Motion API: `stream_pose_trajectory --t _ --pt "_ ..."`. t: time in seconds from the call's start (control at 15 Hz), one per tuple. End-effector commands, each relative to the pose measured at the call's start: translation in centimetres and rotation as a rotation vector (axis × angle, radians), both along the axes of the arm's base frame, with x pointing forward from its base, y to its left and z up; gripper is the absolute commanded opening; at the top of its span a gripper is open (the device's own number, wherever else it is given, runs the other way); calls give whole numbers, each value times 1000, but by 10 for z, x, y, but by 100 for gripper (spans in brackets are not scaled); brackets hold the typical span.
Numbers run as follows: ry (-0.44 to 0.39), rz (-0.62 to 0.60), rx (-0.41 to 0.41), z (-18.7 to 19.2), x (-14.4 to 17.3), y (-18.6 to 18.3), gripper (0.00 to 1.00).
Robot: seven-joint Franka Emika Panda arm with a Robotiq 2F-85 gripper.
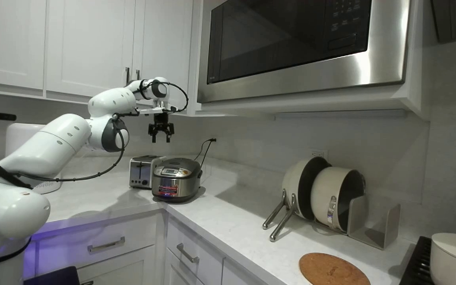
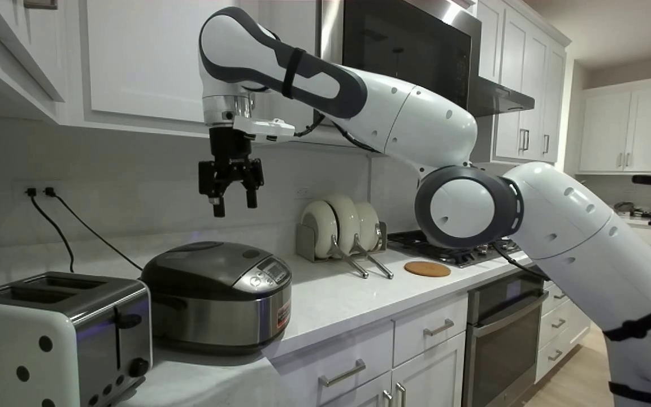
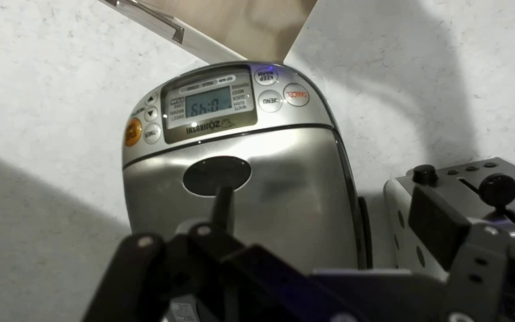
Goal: Close the microwave door, close the rice cooker, push the lever on the toaster downwards
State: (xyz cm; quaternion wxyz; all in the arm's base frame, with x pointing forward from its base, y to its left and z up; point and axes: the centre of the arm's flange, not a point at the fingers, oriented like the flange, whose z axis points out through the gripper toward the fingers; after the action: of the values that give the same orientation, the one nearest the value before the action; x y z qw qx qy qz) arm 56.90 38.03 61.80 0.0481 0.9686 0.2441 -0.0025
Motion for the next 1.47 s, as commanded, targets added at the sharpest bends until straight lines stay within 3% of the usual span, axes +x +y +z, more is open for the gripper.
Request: stream_pose_trajectory --t 0.0,0.53,0.67,1.07,1.4 --pt "10 60 46 0 -17 13 100" --pt "35 168 172 6 -52 40 100" --pt "11 165 195 6 -57 43 100" --pt "-163 128 279 10 -60 41 100" --pt "-167 156 265 18 -57 43 100"
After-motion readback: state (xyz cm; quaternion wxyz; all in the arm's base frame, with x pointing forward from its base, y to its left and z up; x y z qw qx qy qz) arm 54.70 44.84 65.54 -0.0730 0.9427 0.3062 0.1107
